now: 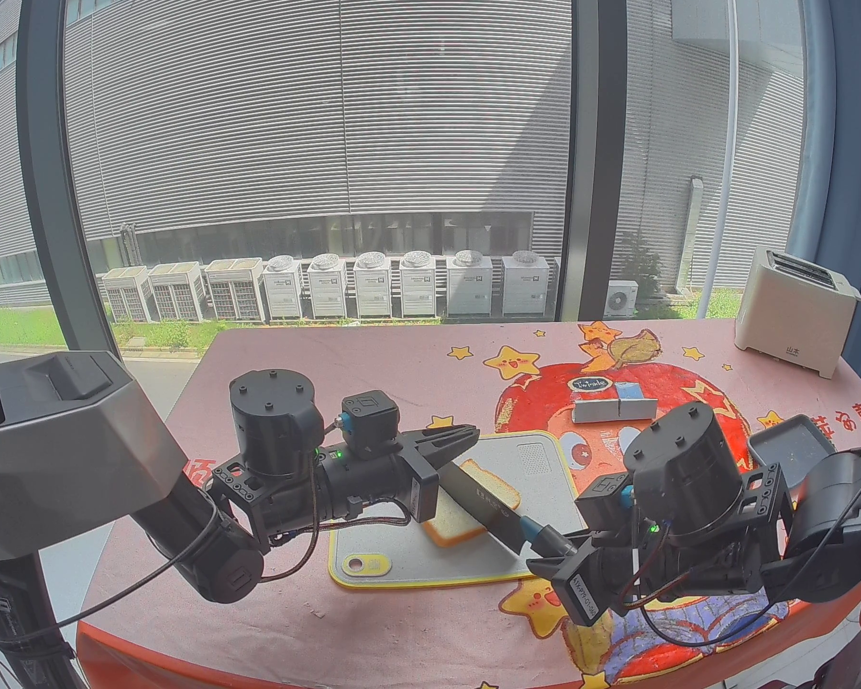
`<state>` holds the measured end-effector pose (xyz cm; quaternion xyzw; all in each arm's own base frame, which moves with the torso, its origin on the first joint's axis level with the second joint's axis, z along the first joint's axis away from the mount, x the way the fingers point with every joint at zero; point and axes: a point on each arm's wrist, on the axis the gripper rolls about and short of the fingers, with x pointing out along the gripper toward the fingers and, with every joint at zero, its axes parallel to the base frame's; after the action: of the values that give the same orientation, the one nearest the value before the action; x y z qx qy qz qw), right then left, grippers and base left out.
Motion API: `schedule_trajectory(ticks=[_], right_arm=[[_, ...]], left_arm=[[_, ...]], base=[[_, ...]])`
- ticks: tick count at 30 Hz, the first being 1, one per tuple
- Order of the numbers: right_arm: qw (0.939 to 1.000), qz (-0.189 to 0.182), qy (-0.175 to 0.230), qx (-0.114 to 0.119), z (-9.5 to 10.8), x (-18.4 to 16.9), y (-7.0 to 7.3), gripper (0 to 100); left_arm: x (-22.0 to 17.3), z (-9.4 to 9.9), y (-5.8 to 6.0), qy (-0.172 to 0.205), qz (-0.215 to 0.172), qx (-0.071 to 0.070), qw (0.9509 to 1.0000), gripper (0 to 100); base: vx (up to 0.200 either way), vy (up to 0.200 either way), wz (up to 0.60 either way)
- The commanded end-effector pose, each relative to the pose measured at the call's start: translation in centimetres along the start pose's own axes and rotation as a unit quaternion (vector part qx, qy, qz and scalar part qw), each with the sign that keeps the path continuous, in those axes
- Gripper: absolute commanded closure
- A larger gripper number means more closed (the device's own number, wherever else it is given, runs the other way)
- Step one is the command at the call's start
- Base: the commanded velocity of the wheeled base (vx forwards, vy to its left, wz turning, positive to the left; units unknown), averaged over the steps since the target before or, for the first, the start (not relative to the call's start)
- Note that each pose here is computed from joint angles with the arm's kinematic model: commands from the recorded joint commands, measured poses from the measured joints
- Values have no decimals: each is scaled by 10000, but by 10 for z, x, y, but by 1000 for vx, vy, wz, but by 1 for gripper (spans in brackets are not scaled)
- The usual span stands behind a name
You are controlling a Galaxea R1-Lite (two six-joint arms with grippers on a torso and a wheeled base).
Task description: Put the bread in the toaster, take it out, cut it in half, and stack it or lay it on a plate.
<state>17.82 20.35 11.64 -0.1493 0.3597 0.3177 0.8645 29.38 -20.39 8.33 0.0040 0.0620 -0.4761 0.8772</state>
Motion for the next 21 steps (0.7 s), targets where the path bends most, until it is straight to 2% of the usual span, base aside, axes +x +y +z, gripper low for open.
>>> schedule_trajectory(ticks=[1, 4, 9, 21], right_arm=[[10000, 6, 15, 13, 0, 2, 0, 100], [10000, 6, 15, 13, 0, 2, 0, 100], [10000, 34, 23, -10, 0, 2, 2, 100], [10000, 29, 76, -16, -2, 4, 2, 100]], left_arm=[[-1, -1, -2, 27, -12, -3, 10000, 100], [2, -10, -2, 133, -27, -31, 9999, 100], [2, -11, -1, 77, -12, -23, 10000, 100], [4, -26, 0, 303, 42, -111, 9995, 100]], base=[[0, 0, 0], [0, 0, 0], [0, 0, 0], [0, 0, 0]])
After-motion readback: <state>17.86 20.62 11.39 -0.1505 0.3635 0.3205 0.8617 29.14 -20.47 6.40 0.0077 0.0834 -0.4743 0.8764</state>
